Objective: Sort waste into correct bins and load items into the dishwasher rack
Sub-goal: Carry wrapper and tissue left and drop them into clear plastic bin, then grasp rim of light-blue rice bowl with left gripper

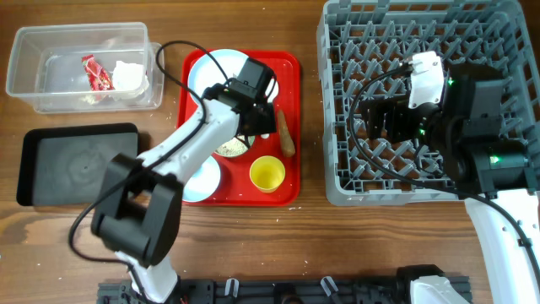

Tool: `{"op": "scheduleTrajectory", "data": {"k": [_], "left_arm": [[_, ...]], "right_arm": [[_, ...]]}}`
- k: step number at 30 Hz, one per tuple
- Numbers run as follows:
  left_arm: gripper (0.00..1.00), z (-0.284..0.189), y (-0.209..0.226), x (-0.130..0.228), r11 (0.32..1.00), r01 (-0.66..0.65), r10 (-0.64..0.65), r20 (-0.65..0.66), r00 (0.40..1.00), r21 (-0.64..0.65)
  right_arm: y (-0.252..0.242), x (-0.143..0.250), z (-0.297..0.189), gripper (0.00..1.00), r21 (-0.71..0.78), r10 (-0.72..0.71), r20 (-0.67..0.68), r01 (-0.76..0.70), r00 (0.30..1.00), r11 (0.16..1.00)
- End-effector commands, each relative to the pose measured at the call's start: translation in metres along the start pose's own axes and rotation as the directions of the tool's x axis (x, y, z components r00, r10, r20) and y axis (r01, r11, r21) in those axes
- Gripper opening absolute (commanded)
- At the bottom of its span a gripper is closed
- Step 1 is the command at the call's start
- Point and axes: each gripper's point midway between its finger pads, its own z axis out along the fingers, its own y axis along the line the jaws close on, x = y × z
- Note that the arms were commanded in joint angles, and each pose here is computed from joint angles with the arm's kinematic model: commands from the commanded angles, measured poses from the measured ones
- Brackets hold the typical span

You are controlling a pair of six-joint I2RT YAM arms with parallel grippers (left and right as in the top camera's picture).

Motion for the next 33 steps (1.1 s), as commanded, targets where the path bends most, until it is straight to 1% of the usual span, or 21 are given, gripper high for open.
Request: {"op": "scheduleTrajectory", "data": {"k": [1, 2, 4, 9, 15, 18, 20, 24, 27, 33], "left_arm": [[0.63, 0.027, 0.01, 0.014, 0.998, 0.001, -0.004, -0.055, 0.998, -0.056], [0.57, 0.032, 0.01, 0.017, 0.998, 0.0, -0.004, -0.07, 0.998, -0.058], [0.48, 0.035, 0.01, 0.02, 0.998, 0.0, -0.004, -0.083, 0.997, -0.057], [0.45, 0.036, 0.004, 0.015, 1.0, 0.003, -0.005, -0.068, 0.998, -0.031], [0.32, 0.031, 0.002, 0.013, 1.0, 0.004, -0.005, -0.06, 0.998, -0.02], [0.29, 0.03, 0.002, 0.012, 1.0, 0.004, -0.005, -0.056, 0.998, -0.017], [0.25, 0.028, 0.002, 0.011, 1.0, 0.004, -0.005, -0.051, 0.999, -0.019], [0.15, 0.023, 0.001, 0.004, 1.0, 0.001, -0.002, -0.033, 0.999, -0.025], [0.04, 0.015, -0.003, -0.003, 1.0, 0.001, -0.001, -0.027, 1.0, -0.021], [0.04, -0.011, -0.011, -0.016, 1.0, -0.001, 0.001, -0.015, 1.0, -0.01]], "right_arm": [[0.004, -0.005, -0.002, 1.0, -0.02, 0.007, 0.006, -0.007, 1.0, 1.0], [0.004, -0.004, -0.002, 1.0, -0.02, 0.007, 0.005, -0.007, 1.0, 1.0], [0.004, -0.004, -0.002, 1.0, -0.02, 0.008, 0.003, -0.008, 1.0, 1.0], [0.004, -0.004, -0.002, 1.0, -0.02, 0.007, 0.004, -0.007, 1.0, 1.0], [0.004, -0.004, -0.002, 1.0, -0.02, 0.007, 0.006, -0.007, 1.0, 1.0], [0.004, -0.005, -0.002, 1.0, -0.02, 0.006, 0.007, -0.006, 1.0, 1.0], [0.004, -0.005, -0.002, 1.0, -0.02, 0.006, 0.007, -0.006, 1.0, 1.0], [0.004, -0.005, -0.002, 1.0, -0.02, 0.006, 0.006, -0.006, 1.0, 1.0], [0.004, -0.005, -0.002, 1.0, -0.02, 0.006, 0.006, -0.006, 1.0, 1.0], [0.004, -0.005, -0.002, 1.0, -0.02, 0.007, 0.006, -0.007, 1.0, 1.0]]}}
